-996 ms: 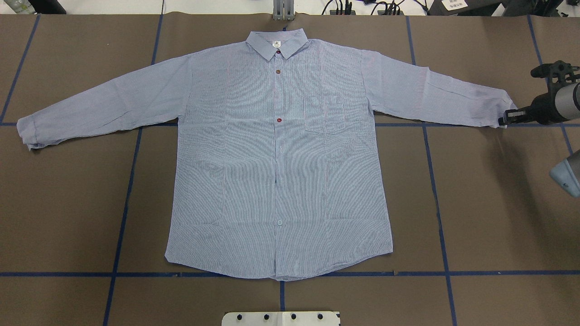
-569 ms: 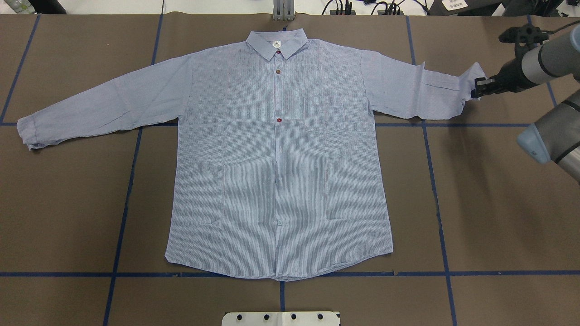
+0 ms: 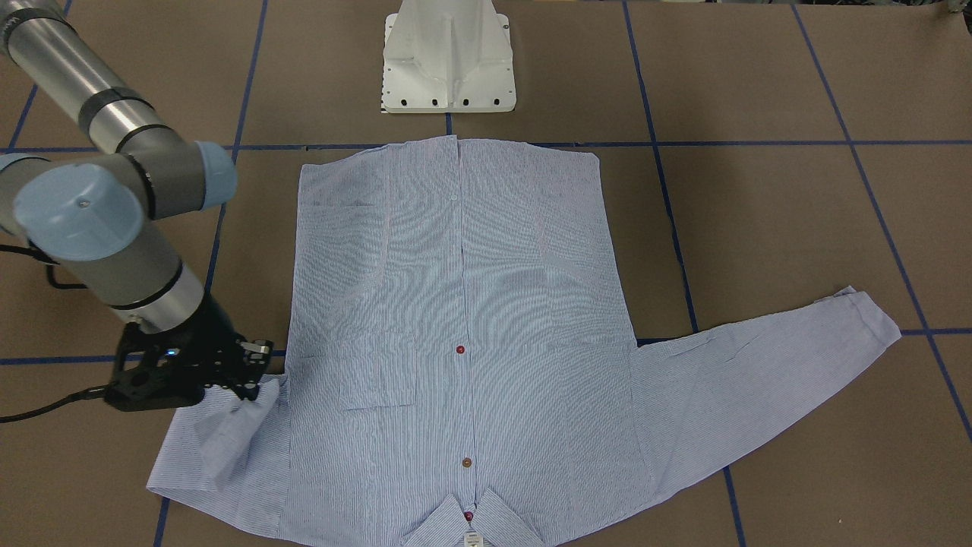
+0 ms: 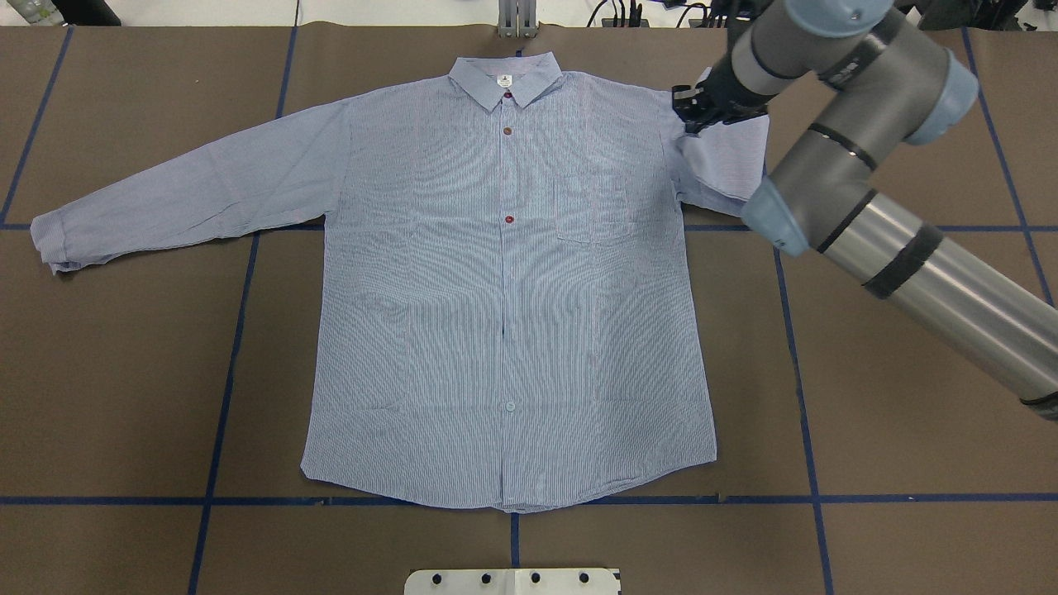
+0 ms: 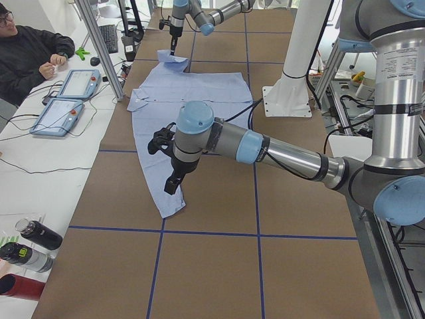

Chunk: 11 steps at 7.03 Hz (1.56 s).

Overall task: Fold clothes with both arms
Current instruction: 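Carry the grasped sleeve across the shirt body toward the collar and release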

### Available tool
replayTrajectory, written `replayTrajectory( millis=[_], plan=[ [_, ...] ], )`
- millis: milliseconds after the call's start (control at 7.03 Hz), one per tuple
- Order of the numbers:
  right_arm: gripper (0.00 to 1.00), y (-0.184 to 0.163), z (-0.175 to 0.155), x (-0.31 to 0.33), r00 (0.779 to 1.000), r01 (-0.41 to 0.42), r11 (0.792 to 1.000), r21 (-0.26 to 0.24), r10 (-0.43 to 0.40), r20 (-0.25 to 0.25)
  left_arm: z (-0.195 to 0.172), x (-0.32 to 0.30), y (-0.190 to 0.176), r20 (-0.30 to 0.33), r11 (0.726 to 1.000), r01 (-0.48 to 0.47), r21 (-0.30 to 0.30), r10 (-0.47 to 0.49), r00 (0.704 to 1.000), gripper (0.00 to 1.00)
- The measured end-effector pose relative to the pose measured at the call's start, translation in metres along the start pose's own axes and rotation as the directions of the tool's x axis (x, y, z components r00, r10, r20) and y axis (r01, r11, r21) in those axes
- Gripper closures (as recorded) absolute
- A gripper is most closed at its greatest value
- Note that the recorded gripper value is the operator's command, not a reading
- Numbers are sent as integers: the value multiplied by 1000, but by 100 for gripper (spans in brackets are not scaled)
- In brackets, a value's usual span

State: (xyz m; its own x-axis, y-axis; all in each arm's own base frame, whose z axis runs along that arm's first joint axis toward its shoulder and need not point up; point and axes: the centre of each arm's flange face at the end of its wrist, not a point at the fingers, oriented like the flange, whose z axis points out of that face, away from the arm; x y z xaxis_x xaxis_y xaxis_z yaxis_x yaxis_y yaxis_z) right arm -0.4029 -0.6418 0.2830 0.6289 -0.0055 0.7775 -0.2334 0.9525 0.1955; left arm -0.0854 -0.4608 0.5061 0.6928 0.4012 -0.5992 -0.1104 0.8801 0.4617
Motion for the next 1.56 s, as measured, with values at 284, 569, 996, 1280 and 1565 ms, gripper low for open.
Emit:
replayTrajectory(
  millis=[284,569,996,1280,1565],
  plan=[
    [100,23,24,-133,1000,-17,998,56,18,-17,2,-2,1,-1,1000,3,-3,-3,1000,0],
    [100,53,45,-220,999,11,993,116,-5,-51,2,-2,1,-1,1000,4,-5,-4,1000,0],
    [100,81,61,-292,996,50,992,113,-42,-76,4,-4,2,-2,1000,5,-7,-5,1000,0],
    [3,108,81,-320,993,74,994,74,-66,-100,9,-9,3,-3,1000,7,-8,-7,1000,0],
    [2,110,79,-356,991,79,995,65,-71,-116,12,-12,4,-4,1000,10,-11,-10,1000,0]
  ],
)
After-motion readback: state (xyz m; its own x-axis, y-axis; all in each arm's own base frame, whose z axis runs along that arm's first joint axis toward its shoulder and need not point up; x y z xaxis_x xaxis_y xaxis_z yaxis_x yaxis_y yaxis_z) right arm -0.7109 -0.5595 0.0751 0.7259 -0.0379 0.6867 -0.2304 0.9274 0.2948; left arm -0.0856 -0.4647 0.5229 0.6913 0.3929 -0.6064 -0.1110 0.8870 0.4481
